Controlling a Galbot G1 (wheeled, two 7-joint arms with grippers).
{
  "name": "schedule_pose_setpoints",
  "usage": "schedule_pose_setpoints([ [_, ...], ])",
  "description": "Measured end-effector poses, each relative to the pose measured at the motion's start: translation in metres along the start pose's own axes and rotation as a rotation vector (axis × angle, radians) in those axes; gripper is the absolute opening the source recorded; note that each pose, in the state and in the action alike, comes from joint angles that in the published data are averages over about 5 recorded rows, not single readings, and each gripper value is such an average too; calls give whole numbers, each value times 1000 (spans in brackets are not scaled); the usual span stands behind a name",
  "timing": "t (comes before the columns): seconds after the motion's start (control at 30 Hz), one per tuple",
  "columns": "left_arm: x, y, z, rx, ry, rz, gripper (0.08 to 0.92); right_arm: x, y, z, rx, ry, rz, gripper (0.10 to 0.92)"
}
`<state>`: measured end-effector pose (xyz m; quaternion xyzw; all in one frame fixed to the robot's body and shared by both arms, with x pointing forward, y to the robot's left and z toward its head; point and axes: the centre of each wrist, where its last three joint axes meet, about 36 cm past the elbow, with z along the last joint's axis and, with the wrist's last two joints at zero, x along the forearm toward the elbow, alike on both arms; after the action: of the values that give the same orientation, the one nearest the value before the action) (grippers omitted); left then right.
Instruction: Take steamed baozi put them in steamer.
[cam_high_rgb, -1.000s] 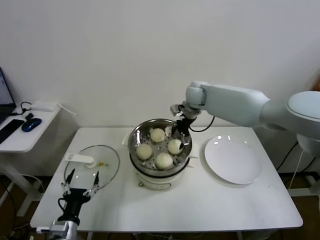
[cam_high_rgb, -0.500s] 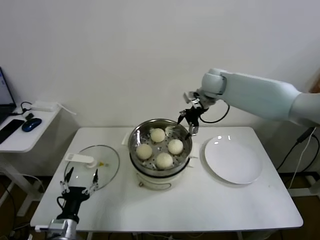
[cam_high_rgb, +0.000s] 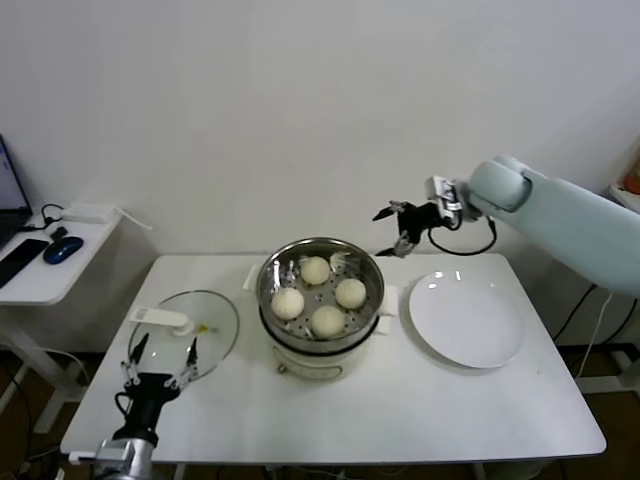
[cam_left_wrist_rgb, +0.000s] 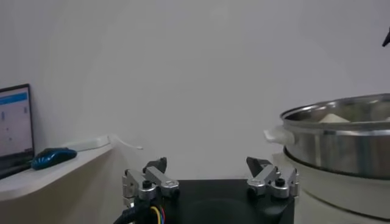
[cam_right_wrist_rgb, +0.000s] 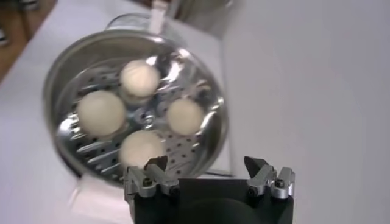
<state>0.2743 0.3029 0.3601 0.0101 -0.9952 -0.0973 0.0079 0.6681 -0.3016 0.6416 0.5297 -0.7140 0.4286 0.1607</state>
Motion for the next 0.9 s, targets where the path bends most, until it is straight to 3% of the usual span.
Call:
schedule_pose_setpoints([
  [0.43, 4, -7, 1, 23, -50, 2, 823, -2, 95, 63, -143, -250, 461, 823],
  [0.9, 7, -4, 5, 13, -32, -26, 823, -41, 229, 98, -436, -491, 819, 823],
])
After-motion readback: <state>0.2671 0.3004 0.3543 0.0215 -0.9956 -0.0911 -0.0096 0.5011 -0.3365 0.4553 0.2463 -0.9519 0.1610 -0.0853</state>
